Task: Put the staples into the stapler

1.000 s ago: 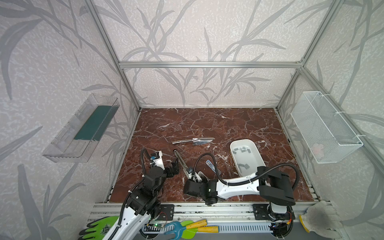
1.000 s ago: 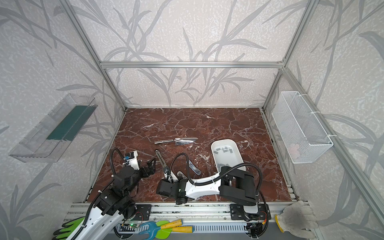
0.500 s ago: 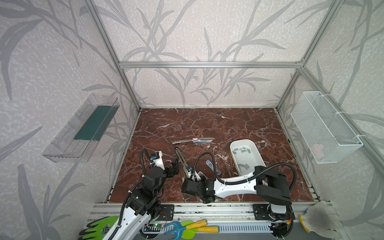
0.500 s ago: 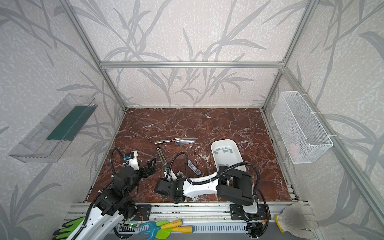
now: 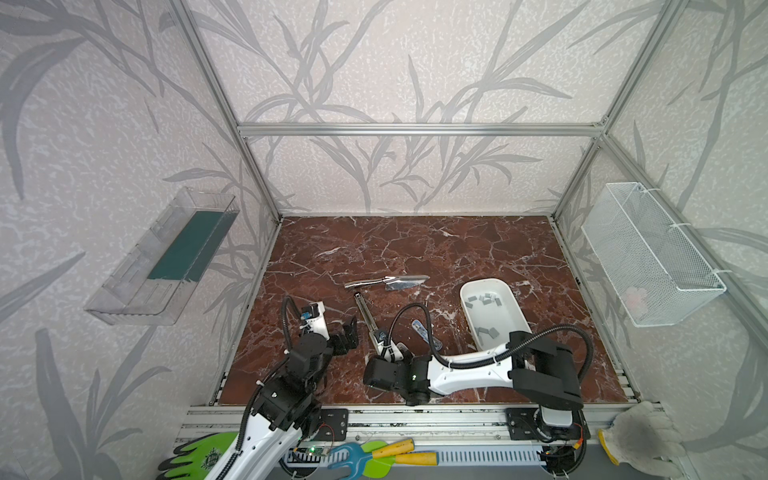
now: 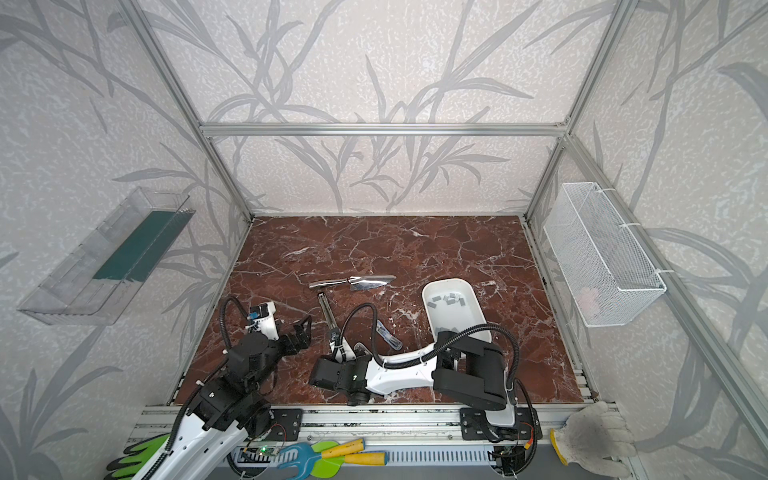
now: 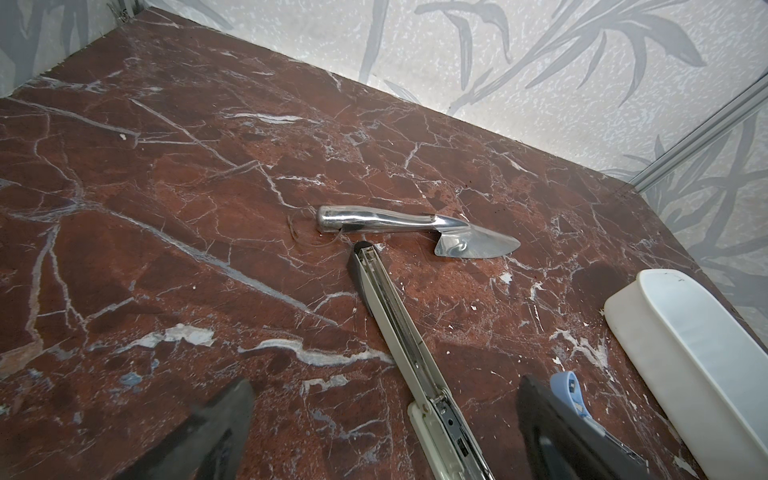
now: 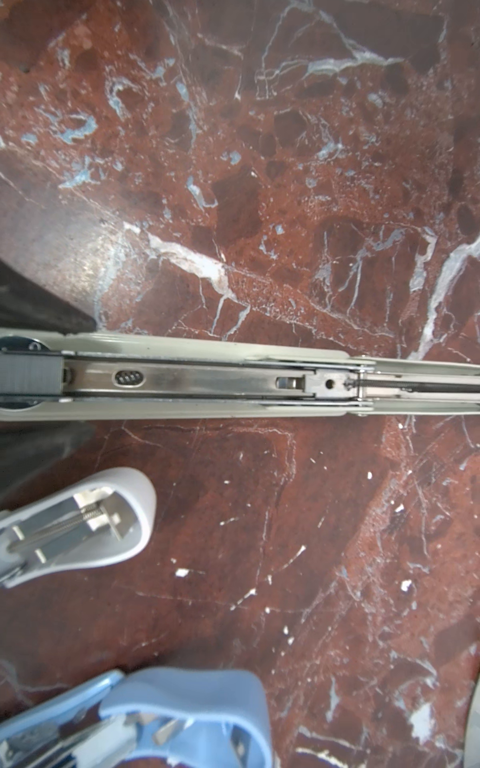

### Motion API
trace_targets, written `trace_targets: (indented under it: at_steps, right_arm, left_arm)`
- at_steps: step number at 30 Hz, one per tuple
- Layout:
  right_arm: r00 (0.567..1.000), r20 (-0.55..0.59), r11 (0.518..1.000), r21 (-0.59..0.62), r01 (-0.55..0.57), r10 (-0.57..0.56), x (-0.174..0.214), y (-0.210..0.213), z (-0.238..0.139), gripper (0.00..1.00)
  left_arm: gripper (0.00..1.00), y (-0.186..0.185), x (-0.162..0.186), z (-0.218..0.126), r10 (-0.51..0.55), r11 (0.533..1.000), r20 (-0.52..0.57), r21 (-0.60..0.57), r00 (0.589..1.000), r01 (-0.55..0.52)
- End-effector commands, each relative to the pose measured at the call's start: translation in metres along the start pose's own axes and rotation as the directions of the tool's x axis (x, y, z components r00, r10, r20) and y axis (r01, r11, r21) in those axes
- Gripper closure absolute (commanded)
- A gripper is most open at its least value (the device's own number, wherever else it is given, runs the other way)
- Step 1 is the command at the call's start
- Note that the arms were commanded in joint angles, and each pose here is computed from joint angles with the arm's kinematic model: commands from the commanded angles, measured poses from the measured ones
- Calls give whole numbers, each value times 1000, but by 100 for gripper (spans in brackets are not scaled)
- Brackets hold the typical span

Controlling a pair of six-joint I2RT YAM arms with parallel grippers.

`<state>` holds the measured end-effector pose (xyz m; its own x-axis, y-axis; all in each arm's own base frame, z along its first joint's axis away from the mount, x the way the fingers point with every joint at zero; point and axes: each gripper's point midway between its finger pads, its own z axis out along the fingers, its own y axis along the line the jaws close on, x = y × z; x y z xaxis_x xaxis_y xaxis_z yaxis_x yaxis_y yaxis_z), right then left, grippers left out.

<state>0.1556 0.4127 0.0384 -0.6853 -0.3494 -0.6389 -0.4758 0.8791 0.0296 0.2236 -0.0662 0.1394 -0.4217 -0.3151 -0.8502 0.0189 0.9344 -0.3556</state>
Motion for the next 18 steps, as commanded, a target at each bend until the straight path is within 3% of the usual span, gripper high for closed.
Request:
trace_targets:
  at_steps: [1, 10, 14, 18]
  right_arm:
    - [996, 85, 1000, -5, 2, -2, -34, 1, -21, 58]
    - [954, 300, 999, 40, 3, -15, -104, -49, -86, 50]
    - [928, 372, 987, 139, -85, 28, -130, -119, -104, 52]
    - [896, 411, 927, 246, -285, 167, -131, -215, -117, 58]
  left_arm:
    - [1, 4, 0, 1, -12, 1000, 12, -14, 1000, 12]
    - [1, 3, -1, 1, -12, 1000, 15, -11, 1000, 12]
    - [1, -2, -2, 2, -10, 1000, 18, 13, 1000, 10]
    - [1, -2, -4, 3, -8, 1000, 31, 12, 999, 8]
